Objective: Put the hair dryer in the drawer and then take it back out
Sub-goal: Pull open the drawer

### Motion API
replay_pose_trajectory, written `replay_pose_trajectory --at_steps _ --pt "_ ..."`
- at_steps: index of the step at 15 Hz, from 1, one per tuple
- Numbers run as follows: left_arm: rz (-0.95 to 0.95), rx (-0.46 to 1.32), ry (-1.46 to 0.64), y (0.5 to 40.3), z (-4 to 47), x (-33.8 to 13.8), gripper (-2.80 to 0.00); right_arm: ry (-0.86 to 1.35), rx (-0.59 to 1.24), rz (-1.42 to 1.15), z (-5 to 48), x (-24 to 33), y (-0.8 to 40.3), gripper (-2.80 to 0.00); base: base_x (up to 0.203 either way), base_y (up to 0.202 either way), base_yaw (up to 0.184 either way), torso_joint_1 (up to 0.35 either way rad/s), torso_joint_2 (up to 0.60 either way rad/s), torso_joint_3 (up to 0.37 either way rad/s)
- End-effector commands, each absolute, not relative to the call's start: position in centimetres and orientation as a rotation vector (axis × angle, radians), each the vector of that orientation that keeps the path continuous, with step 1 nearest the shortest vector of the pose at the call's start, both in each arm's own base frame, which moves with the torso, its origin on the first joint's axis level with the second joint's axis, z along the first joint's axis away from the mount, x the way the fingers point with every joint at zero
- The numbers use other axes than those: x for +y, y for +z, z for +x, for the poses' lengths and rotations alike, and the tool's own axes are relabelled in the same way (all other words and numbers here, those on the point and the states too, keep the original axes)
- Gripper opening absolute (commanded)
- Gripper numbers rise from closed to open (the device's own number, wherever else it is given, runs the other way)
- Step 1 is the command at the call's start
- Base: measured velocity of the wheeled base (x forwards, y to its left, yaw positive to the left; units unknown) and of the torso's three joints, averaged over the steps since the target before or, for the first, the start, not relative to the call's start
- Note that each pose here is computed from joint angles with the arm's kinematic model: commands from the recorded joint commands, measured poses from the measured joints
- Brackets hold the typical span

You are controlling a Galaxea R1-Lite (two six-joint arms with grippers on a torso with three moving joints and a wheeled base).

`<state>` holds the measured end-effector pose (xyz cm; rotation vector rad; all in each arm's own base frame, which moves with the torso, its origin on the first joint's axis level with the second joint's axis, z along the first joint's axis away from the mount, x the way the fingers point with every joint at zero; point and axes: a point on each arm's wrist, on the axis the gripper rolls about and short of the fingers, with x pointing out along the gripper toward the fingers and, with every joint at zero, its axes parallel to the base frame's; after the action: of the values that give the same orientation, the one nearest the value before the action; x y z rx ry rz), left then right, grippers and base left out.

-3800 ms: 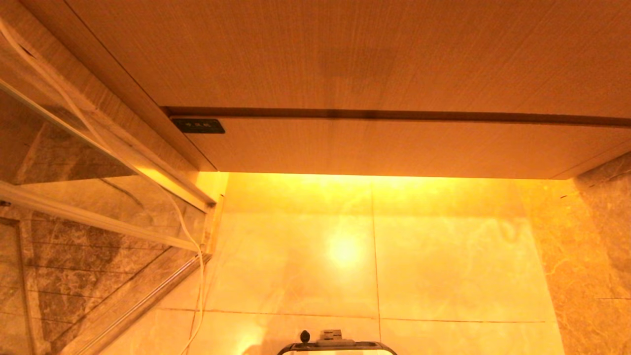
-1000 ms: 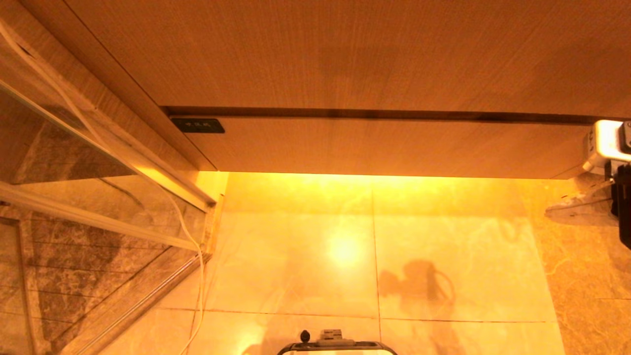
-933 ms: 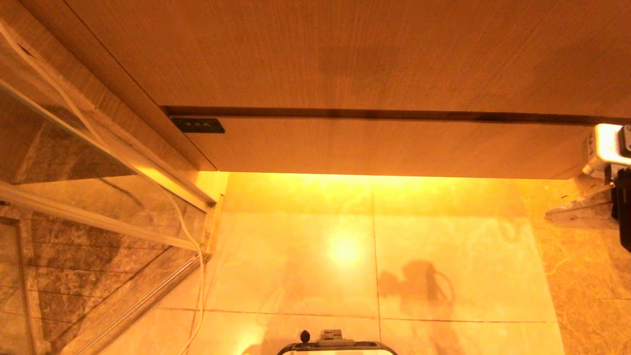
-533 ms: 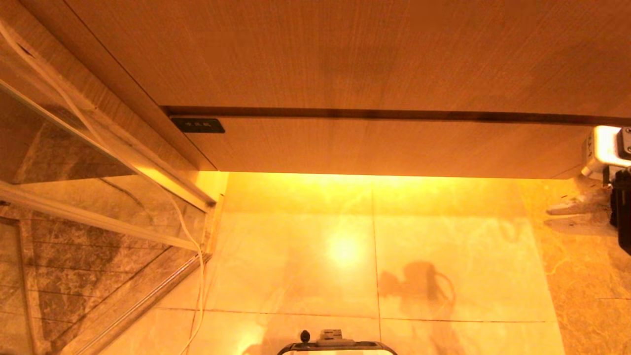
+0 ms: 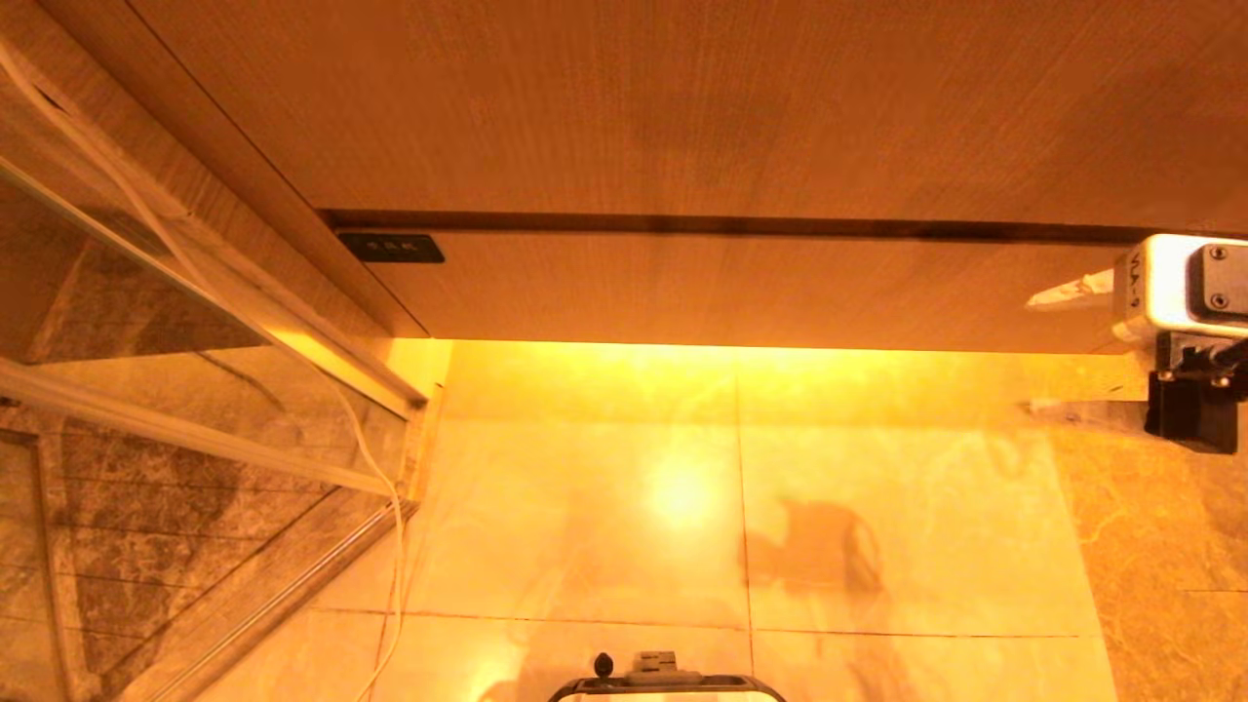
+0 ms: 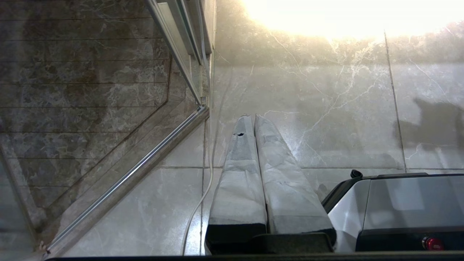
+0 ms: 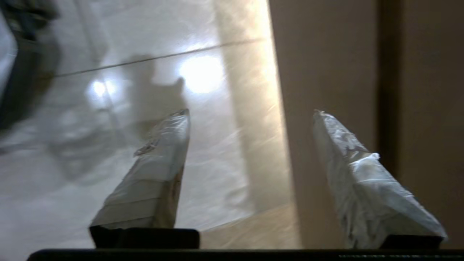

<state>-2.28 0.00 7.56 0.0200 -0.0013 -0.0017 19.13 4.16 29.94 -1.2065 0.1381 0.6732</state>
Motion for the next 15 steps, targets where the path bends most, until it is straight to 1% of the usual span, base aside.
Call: replay_pose_trajectory --at_steps 1,5,8,13,15 --pt "0.020 0.000 -0.002 7.5 -2.3 0.0 -2.80 0.691 0.068 -1.296 20.4 4.5 29.4 0.00 0.000 0.000 0.000 0.000 0.00 0.000" --pt "0.020 0.000 -0.002 7.5 -2.3 0.0 -2.80 0.688 0.010 -1.370 23.4 5.0 28.3 0.00 0.000 0.000 0.000 0.000 0.00 0.000" --pt "0.020 0.000 -0.002 7.5 -2.3 0.0 -2.80 0.597 -0.104 -1.441 26.3 5.5 28.0 0.00 0.000 0.000 0.000 0.000 0.00 0.000" --pt "0.020 0.000 -0.002 7.5 -2.3 0.0 -2.80 0.614 -0.106 -1.477 30.8 6.6 24.8 0.00 0.000 0.000 0.000 0.000 0.00 0.000" --pt "0.020 0.000 -0.002 7.5 -2.3 0.0 -2.80 0.637 -0.081 -1.471 31.7 6.7 23.9 0.00 0.000 0.000 0.000 0.000 0.00 0.000"
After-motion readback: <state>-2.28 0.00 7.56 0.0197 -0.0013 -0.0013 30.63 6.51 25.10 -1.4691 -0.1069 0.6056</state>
